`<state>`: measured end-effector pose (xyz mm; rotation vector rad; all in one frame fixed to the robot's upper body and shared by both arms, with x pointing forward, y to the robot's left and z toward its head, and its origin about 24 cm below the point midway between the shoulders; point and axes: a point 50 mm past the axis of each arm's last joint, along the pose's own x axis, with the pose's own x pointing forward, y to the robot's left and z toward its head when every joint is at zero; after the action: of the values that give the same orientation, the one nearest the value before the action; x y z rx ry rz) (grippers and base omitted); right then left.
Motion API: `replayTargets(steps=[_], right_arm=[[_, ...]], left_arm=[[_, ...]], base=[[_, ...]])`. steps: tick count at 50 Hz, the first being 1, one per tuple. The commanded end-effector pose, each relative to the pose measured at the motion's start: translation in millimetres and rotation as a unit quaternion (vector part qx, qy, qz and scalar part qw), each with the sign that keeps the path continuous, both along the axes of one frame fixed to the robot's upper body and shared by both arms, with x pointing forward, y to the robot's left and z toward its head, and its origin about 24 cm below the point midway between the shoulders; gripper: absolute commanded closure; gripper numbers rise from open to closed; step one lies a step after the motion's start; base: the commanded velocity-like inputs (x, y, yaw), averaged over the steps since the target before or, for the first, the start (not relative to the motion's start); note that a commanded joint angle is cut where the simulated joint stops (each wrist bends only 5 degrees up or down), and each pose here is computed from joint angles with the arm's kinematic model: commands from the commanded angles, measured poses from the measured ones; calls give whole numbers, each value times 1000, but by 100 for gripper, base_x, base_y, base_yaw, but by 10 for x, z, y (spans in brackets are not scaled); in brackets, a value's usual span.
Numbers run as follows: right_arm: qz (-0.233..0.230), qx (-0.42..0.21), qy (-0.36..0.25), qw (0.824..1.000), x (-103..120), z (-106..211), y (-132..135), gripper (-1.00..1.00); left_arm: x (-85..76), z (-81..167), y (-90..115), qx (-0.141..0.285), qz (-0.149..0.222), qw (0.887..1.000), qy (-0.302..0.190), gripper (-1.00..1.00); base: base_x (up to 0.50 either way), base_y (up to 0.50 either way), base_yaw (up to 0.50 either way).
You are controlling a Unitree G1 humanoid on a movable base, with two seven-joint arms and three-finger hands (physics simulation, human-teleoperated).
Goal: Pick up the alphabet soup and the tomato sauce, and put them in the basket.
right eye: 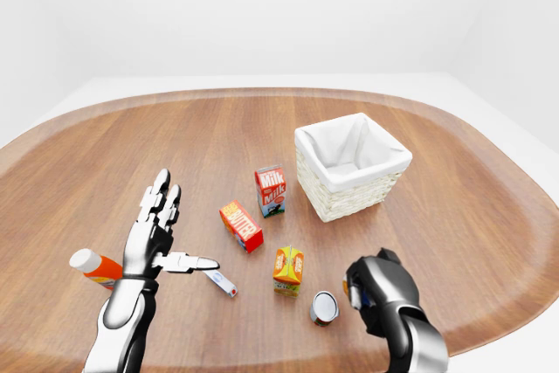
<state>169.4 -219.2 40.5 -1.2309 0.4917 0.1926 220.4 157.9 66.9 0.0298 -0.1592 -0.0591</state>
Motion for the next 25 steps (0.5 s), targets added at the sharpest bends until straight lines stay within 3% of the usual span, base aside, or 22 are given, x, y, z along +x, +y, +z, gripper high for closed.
replayTargets(steps=[1, 12, 25], right_arm=[[-8, 5, -46, 999, -49, 238, -15, 100], [-11, 20, -122, 992, 6, 528, -26, 100], [-7, 45, -234, 971, -29, 982, -21, 100]], left_arm=[[12, 27, 23, 7, 19, 1000, -6, -100], [23, 19, 24, 7, 20, 1000, -5, -100], [23, 19, 24, 7, 20, 1000, -5, -100]], base=[[0, 0, 0], [0, 0, 0], [0, 0, 0]])
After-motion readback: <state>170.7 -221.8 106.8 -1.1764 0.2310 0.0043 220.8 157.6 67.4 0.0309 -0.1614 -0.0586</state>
